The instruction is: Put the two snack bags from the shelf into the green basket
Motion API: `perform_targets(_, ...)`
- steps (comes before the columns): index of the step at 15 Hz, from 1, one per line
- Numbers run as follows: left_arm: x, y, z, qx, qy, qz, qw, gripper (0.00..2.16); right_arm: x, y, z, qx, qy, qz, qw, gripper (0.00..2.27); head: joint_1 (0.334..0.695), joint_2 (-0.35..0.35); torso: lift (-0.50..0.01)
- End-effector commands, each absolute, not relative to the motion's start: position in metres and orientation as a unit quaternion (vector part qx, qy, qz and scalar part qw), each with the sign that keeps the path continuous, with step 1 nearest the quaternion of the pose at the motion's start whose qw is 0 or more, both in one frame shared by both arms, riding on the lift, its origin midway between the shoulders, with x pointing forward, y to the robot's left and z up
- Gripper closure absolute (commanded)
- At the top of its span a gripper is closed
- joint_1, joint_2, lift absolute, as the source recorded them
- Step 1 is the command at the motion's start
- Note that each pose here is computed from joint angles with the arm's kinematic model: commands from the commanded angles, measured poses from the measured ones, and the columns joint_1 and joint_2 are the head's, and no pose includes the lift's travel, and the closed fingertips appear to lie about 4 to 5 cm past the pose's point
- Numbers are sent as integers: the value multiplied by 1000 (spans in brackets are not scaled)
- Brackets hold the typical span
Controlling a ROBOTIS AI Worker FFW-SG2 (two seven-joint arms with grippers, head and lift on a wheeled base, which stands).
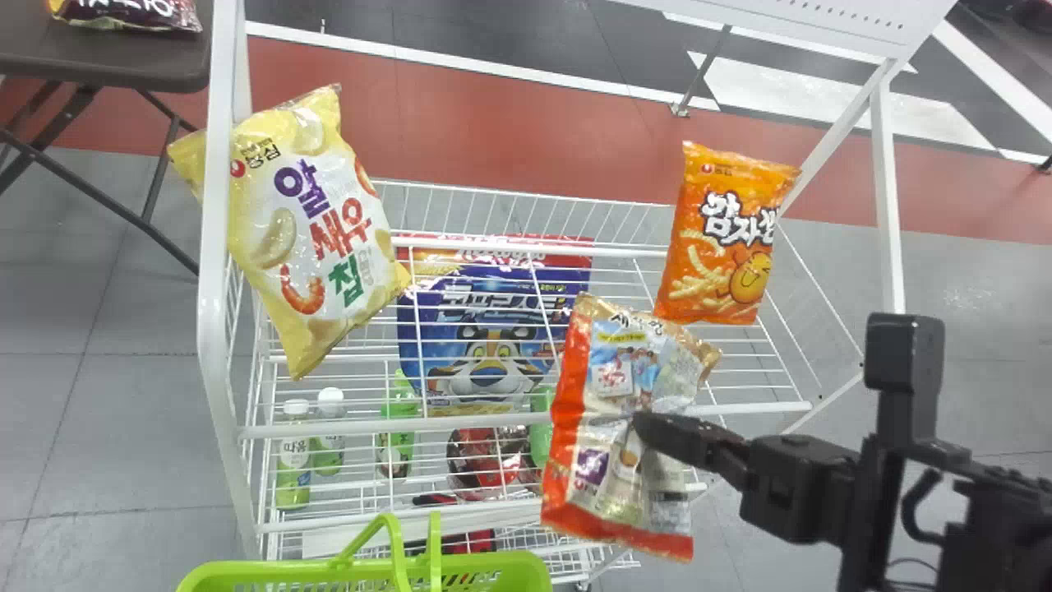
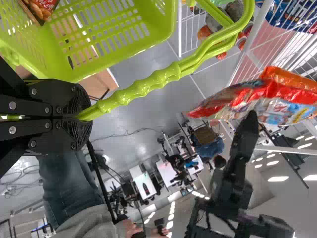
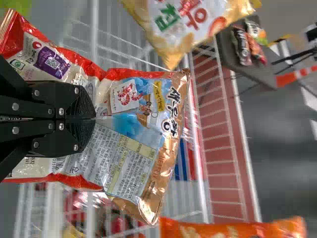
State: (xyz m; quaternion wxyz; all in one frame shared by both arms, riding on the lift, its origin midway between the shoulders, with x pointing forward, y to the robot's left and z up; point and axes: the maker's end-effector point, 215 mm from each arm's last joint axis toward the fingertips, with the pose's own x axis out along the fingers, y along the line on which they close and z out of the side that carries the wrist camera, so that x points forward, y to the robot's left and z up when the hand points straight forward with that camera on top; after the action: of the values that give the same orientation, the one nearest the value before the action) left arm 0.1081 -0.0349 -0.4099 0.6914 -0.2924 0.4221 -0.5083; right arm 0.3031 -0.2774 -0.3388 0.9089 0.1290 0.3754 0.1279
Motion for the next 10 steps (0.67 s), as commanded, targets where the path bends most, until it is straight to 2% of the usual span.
perform_targets(1,109,-35,-410,-293,421,-508,692,1814,291,-275,-329,136,372,138,908,2246,695,-350,-11)
perform_targets(6,107,-38,-411,-290,423,-509,691,1814,279,-270,-331,130,384,156,901,2246,695,-350,-11)
perform_targets(10,108,-38,-410,-291,422,-509,692,1814,255,-255,-350,138,415,168,883,2246,695,-350,-11)
